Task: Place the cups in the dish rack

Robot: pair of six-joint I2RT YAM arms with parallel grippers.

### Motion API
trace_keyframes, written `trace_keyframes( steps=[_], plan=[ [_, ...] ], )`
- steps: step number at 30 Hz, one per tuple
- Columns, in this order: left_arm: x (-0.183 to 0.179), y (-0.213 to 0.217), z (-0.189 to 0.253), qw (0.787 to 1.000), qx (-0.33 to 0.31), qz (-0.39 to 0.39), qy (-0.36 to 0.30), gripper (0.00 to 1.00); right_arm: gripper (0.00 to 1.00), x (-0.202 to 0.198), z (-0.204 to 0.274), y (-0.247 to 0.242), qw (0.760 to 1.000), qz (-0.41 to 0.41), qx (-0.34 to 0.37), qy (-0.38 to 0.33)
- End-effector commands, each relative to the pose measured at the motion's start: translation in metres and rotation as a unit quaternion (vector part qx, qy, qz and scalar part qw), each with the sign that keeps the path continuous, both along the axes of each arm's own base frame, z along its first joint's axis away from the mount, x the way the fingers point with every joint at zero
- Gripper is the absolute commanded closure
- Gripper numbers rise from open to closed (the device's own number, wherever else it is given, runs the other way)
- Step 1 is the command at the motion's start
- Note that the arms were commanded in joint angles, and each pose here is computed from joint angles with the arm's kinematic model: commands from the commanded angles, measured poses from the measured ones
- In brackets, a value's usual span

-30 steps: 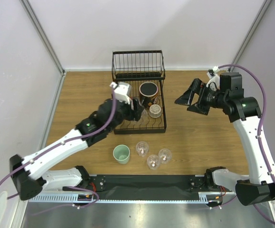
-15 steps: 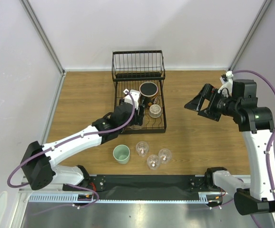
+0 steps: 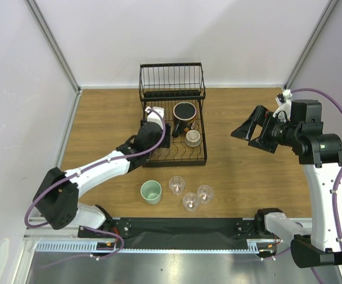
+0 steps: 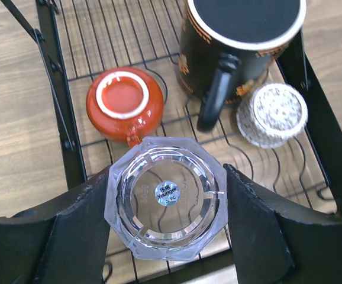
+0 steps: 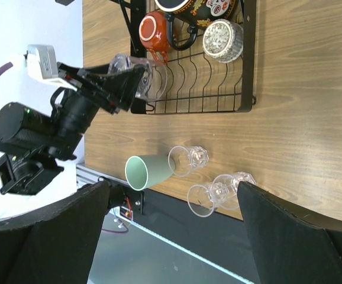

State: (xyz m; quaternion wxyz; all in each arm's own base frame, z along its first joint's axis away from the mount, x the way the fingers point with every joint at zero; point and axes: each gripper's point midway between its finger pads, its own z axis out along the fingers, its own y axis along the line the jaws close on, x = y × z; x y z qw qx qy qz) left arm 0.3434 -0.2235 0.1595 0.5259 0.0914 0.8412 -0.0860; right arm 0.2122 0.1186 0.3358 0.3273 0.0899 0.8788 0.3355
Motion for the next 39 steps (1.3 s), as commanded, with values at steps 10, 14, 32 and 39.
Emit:
trace_keyframes(
  steps=[10, 14, 32, 39],
  plan=[
    [0.023, -0.012, -0.004, 1.000, -0.020, 0.005, -0.018, 1.00, 0.04, -0.007, 0.008, -0.004, 1.000, 0.002, -0.013, -0.005],
    [0.028, -0.008, -0.009, 1.000, -0.005, 0.009, -0.020, 1.00, 0.04, -0.006, 0.008, -0.005, 1.000, 0.001, -0.016, -0.004],
    [0.060, 0.006, -0.034, 0.999, 0.017, 0.037, -0.012, 1.00, 0.04, -0.007, 0.003, -0.008, 0.999, 0.003, -0.029, 0.015],
    [0.073, 0.010, -0.035, 0.999, 0.026, 0.044, -0.014, 1.00, 0.04, -0.004, 0.000, -0.008, 0.999, 0.004, -0.031, 0.020]
  ],
)
